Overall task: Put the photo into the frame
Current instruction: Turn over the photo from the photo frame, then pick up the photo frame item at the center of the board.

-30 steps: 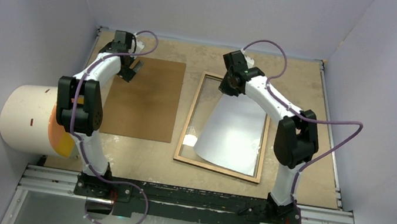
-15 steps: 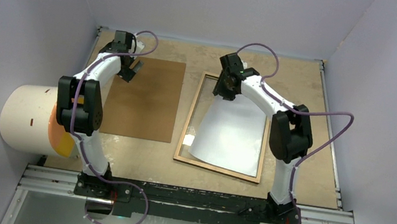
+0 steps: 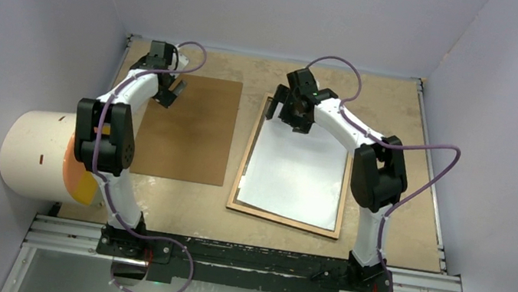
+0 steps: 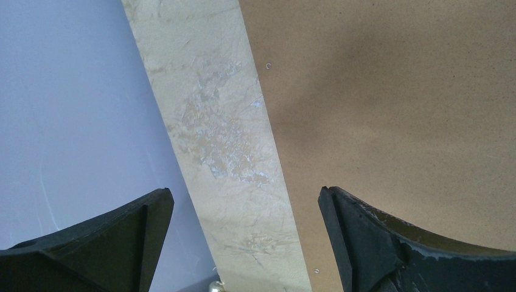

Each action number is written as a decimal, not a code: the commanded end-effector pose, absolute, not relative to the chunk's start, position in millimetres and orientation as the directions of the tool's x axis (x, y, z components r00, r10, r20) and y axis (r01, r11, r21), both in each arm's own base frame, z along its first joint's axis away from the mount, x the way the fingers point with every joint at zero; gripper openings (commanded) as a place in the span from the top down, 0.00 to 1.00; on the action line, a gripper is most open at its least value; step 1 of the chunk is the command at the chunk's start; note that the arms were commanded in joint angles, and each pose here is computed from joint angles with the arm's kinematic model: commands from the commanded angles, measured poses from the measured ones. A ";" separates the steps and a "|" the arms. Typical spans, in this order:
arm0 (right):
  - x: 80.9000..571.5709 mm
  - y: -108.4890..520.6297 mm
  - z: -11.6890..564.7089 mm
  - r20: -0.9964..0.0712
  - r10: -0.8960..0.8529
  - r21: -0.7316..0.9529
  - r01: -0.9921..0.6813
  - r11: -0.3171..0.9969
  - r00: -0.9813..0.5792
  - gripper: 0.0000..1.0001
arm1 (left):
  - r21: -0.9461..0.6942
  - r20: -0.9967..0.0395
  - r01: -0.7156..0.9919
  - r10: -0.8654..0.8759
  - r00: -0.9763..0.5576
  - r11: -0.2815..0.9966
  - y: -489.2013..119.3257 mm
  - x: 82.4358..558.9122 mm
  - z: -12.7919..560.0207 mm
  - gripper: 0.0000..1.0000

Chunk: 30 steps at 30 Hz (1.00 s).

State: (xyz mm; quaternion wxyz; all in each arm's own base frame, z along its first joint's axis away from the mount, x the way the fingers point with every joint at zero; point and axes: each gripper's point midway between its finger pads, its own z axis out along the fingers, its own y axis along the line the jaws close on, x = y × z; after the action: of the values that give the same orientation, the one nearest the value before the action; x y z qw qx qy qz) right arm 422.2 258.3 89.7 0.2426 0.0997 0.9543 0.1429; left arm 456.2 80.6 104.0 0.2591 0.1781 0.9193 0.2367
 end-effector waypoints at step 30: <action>438.2 397.7 76.6 -0.469 0.327 0.461 0.089 0.883 -0.821 0.02 | 0.796 -0.298 -0.073 0.285 -0.911 0.601 187.4 485.0 76.4 0.02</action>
State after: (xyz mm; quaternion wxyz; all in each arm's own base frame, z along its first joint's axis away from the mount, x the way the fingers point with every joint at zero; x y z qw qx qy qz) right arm 419.4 413.5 73.4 0.2550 0.0723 0.9331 0.2430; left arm 484.2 176.4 81.1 0.2088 0.0747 0.8816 0.4166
